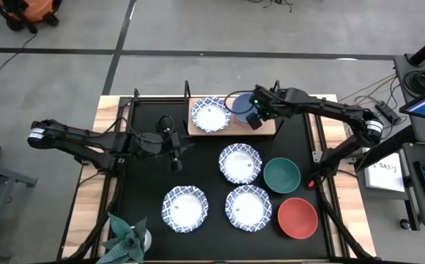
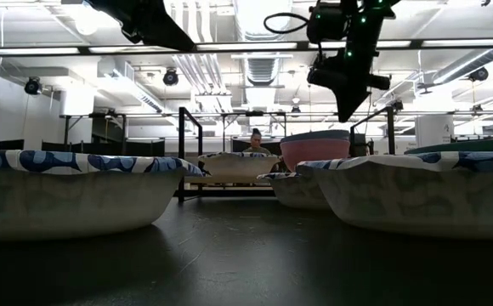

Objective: Place and stack bowls onto a shelf
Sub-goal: Stack the blue bowl on top of the pink bowl on the shelf, then stack the white and blue bowl on top of the white and blue bowl on the shelf

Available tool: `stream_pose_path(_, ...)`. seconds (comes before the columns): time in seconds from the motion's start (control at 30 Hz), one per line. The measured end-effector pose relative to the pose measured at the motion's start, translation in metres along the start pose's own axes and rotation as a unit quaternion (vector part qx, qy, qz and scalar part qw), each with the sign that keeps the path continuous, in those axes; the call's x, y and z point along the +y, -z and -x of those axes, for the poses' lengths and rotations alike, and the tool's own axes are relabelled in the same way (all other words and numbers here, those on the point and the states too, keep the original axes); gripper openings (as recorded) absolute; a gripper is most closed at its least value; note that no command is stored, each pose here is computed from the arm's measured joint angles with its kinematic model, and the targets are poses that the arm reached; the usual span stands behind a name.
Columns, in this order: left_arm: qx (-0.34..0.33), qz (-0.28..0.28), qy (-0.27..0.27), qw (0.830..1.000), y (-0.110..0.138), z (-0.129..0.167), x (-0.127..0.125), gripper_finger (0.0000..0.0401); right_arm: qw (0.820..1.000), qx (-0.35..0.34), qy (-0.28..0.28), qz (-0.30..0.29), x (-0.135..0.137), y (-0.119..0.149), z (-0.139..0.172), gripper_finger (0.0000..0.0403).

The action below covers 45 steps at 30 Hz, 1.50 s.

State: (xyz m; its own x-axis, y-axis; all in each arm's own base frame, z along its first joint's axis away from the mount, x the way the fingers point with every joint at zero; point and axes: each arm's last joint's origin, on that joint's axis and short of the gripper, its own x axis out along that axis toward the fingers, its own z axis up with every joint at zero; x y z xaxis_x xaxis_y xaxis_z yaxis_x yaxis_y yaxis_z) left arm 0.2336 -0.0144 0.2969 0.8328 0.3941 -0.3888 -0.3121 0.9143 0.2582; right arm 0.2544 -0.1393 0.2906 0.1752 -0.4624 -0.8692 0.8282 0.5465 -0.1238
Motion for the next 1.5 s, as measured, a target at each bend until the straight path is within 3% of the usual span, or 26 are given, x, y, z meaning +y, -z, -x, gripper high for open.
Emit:
stream_pose_path(0.27,0.000,0.000,0.000,1.000,0.000,0.000,0.000,0.0109,0.999,-0.004,0.043,-0.014,-0.016,-0.009,-0.013,0.0009)
stream_pose_path(0.8,0.000,0.000,0.000,1.000,0.000,0.000,0.000,0.0109,0.998,0.030,0.057,0.004,-0.009,-0.010,-0.037,0.0009)
stream_pose_path(1.03,-0.001,0.000,0.000,1.000,0.000,0.000,0.000,0.0109,0.999,0.000,0.041,0.004,-0.011,-0.008,-0.015,0.0009)
stream_pose_path(1.2,-0.001,0.008,0.000,1.000,0.000,0.000,0.000,0.0109,0.999,-0.034,0.010,0.036,0.000,0.002,0.012,0.0009)
stream_pose_path(1.37,0.004,0.046,0.000,0.999,0.001,-0.003,-0.002,0.0109,0.992,-0.079,-0.041,0.095,0.022,0.026,0.040,0.0009)
stream_pose_path(1.5,0.022,0.089,0.001,0.996,0.005,-0.012,-0.008,0.0109,0.975,-0.137,-0.099,0.145,0.040,0.054,0.052,0.0009)
